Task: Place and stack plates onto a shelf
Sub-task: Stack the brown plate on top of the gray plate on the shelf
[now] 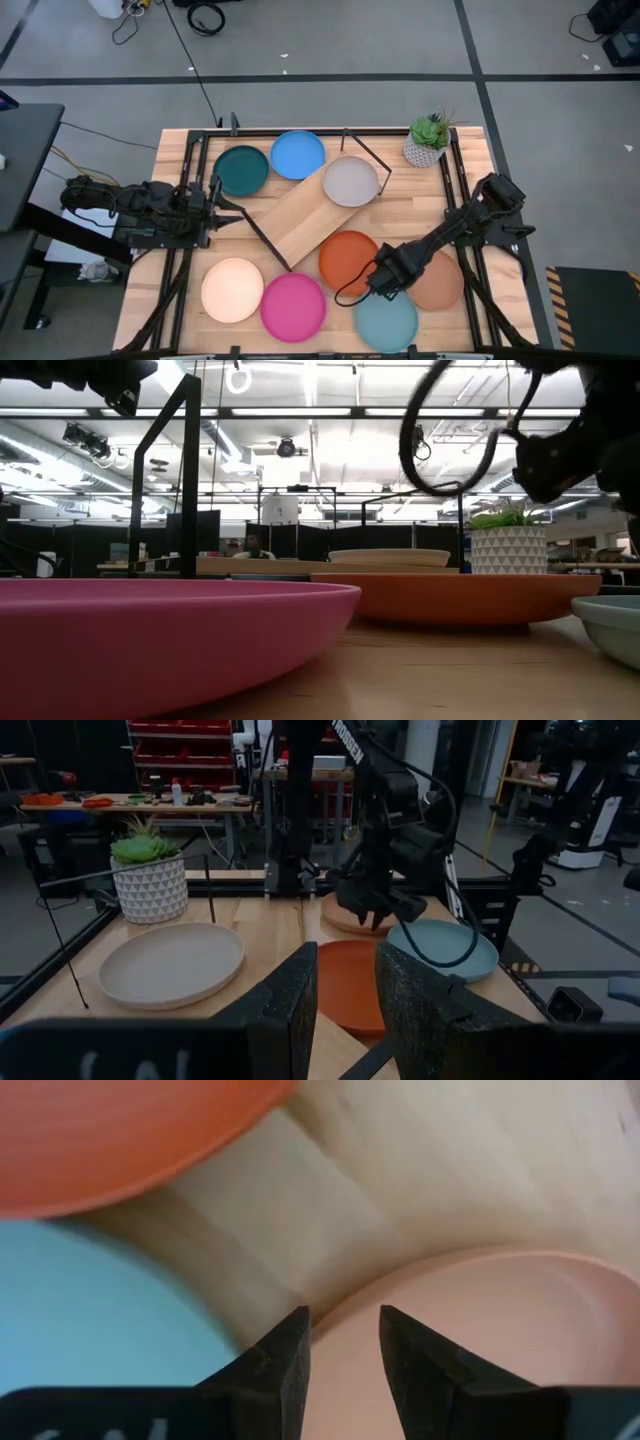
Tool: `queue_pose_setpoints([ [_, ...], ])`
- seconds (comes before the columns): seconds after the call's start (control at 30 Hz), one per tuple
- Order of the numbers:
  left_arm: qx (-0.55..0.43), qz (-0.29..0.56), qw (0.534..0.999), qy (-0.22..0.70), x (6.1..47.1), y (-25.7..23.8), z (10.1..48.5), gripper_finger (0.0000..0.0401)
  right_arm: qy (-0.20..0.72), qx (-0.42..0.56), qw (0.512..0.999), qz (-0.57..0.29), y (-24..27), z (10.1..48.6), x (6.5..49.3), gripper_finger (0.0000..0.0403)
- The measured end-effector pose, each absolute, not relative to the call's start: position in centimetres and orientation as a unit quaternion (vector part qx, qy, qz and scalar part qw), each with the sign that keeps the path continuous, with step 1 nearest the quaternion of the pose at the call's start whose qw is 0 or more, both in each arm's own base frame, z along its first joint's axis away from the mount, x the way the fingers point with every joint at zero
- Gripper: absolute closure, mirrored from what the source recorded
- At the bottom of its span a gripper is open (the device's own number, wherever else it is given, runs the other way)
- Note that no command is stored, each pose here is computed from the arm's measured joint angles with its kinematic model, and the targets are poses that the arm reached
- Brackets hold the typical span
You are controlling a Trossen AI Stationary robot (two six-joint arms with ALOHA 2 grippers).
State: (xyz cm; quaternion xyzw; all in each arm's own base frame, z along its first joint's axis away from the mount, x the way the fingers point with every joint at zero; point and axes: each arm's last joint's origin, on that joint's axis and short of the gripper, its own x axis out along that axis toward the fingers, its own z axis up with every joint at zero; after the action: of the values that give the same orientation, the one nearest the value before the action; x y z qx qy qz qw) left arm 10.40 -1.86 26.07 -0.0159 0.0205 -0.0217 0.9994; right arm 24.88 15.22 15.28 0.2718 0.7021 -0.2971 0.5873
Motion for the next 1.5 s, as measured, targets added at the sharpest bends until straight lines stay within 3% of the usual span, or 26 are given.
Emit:
queue_pose_setpoints([
  [0.23,-0.014,-0.021,0.999,0.028,10.4,-1.9,25.9,0.0291,0.703,0.282,0.586,-0.288,14.3,13.6,24.6,0.0295],
  [0.57,-0.014,-0.021,0.999,0.031,10.4,-1.9,25.9,0.0291,0.715,0.241,0.604,-0.256,13.2,13.6,24.9,0.0388],
  [0.93,-0.013,-0.021,0.999,0.033,10.4,-1.9,25.8,0.0291,0.737,0.151,0.612,-0.243,12.9,15.8,25.2,0.0387],
  [1.3,-0.013,-0.021,0.999,0.036,10.4,-1.9,25.8,0.0291,0.704,-0.058,0.704,-0.069,15.3,21.1,27.4,0.0387],
  [1.5,-0.013,-0.021,0.999,0.035,10.4,-1.9,25.8,0.0291,0.684,-0.148,0.714,-0.024,14.2,22.3,28.7,0.0387],
])
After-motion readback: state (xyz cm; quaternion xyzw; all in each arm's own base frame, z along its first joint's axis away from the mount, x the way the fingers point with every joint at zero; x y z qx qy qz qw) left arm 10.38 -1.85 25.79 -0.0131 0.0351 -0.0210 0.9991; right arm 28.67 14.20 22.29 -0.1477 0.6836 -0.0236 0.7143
